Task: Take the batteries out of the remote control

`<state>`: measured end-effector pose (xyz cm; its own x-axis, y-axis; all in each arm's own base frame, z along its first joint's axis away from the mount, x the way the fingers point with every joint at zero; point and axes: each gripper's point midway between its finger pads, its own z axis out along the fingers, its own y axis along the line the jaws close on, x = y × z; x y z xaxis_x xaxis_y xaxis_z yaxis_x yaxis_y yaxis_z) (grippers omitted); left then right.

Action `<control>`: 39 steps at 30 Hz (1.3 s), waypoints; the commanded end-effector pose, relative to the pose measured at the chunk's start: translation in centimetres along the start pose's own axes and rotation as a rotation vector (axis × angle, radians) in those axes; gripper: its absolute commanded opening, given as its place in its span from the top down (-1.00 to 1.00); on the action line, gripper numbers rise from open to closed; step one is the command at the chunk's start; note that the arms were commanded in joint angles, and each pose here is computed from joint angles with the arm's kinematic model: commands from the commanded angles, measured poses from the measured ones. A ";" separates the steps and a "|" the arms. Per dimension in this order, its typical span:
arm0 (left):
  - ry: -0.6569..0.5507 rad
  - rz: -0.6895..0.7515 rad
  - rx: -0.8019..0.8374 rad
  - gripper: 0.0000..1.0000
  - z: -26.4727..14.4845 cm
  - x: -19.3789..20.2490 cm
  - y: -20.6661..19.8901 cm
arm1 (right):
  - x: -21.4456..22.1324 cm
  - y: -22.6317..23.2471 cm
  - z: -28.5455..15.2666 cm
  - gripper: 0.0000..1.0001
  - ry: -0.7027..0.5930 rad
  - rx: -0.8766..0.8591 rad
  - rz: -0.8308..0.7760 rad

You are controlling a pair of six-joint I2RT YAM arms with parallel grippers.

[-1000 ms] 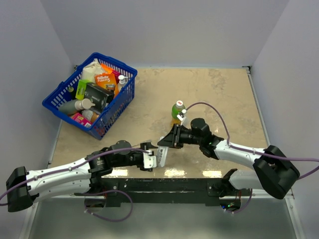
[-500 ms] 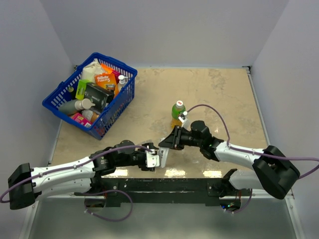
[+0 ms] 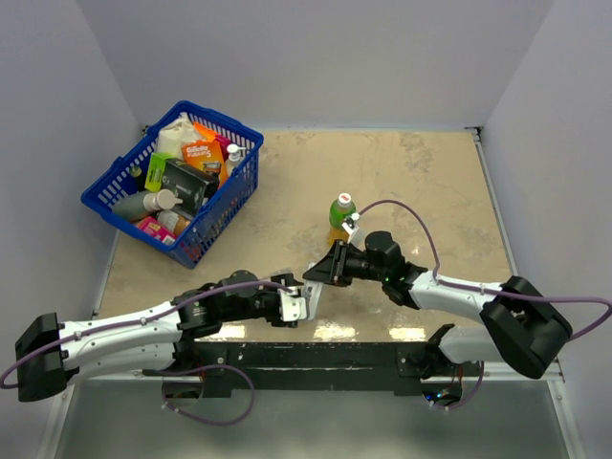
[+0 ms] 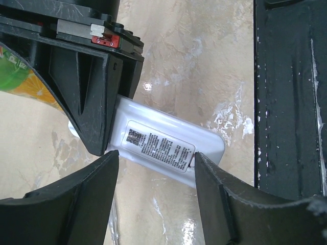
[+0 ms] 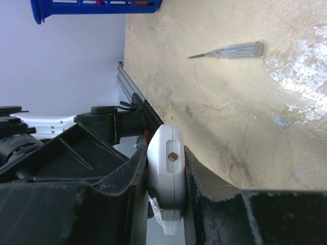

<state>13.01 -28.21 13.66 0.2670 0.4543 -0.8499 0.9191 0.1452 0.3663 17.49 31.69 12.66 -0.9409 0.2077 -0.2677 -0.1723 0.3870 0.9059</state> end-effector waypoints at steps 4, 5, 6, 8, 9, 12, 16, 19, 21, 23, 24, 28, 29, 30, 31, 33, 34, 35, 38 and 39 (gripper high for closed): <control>-0.068 0.058 -0.283 -0.28 -1.4 -2.6 5.9 | 2.9 1.7 -0.1 1.00 0.135 -0.069 0.020; -0.065 0.062 -0.285 -0.28 -1.5 -2.5 5.9 | 2.9 1.7 -0.1 1.00 0.135 -0.069 0.022; -0.061 0.063 -0.290 -0.28 -1.6 -2.4 6.0 | 2.9 1.7 -0.1 1.00 0.135 -0.070 0.020; -0.052 0.065 -0.298 -0.28 -1.7 -2.1 6.1 | 2.9 1.7 -0.1 1.00 0.138 -0.070 0.019; -0.052 0.066 -0.305 -0.28 -1.8 -2.2 6.2 | 2.9 1.7 -0.1 1.00 0.139 -0.069 0.018; -0.050 0.069 -0.321 -0.27 -2.0 -2.2 6.5 | 3.1 1.4 -0.1 1.00 0.147 -0.062 0.020; -0.045 0.078 -0.336 -0.27 -2.2 -2.3 6.8 | 3.2 1.4 -0.2 1.00 0.144 -0.061 0.020; -0.037 0.082 -0.341 -0.27 -2.2 -2.2 6.9 | 3.0 1.2 -0.2 1.00 0.135 -0.052 0.022; -0.027 0.083 -0.343 -0.28 -2.3 -2.0 6.9 | 2.9 1.1 -0.2 1.00 0.128 -0.041 0.028; -0.014 0.080 -0.341 -0.28 -2.3 -1.5 6.8 | 2.7 0.8 -0.2 1.00 0.112 -0.025 0.032; -0.010 0.078 -0.347 -0.28 -2.3 -1.4 6.8 | 2.7 0.7 -0.2 1.00 0.110 -0.019 0.034; 0.000 0.072 -0.353 -0.28 -2.3 -0.7 6.7 | 2.7 0.0 -0.2 1.00 0.103 0.003 0.046; 0.000 0.074 -0.352 -0.28 -2.3 -0.7 6.7 | 2.8 0.0 -0.2 1.00 0.104 0.002 0.046; -0.002 0.073 -0.353 -0.28 -2.3 -0.8 6.7 | 2.8 -0.1 -0.2 1.00 0.104 0.005 0.049; 0.001 0.074 -0.351 -0.28 -2.2 -0.7 6.7 | 2.8 -0.1 -0.2 1.00 0.105 0.008 0.050; 0.005 0.074 -0.349 -0.28 -2.1 -0.6 6.7 | 2.7 -0.1 -0.2 1.00 0.097 0.011 0.049; 0.010 0.074 -0.348 -0.28 -2.0 -0.5 6.6 | 2.7 -0.2 -0.3 1.00 0.097 0.018 0.051; 0.007 0.071 -0.348 -0.28 -2.0 -0.5 6.6 | 2.5 -0.2 -0.3 1.00 0.092 0.021 0.051; 0.013 0.068 -0.346 -0.29 -1.8 -0.1 6.4 | 2.3 -0.5 -0.4 1.00 0.072 0.048 0.056; 0.016 0.067 -0.346 -0.30 -1.8 0.2 6.3 | 2.0 -0.7 -0.4 1.00 0.059 0.059 0.058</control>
<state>14.74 -26.74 13.98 0.2833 0.4815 -0.8294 0.8674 0.2402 0.4358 19.19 31.26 11.88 -0.9173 0.3002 -0.2615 -0.1141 0.4311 0.8951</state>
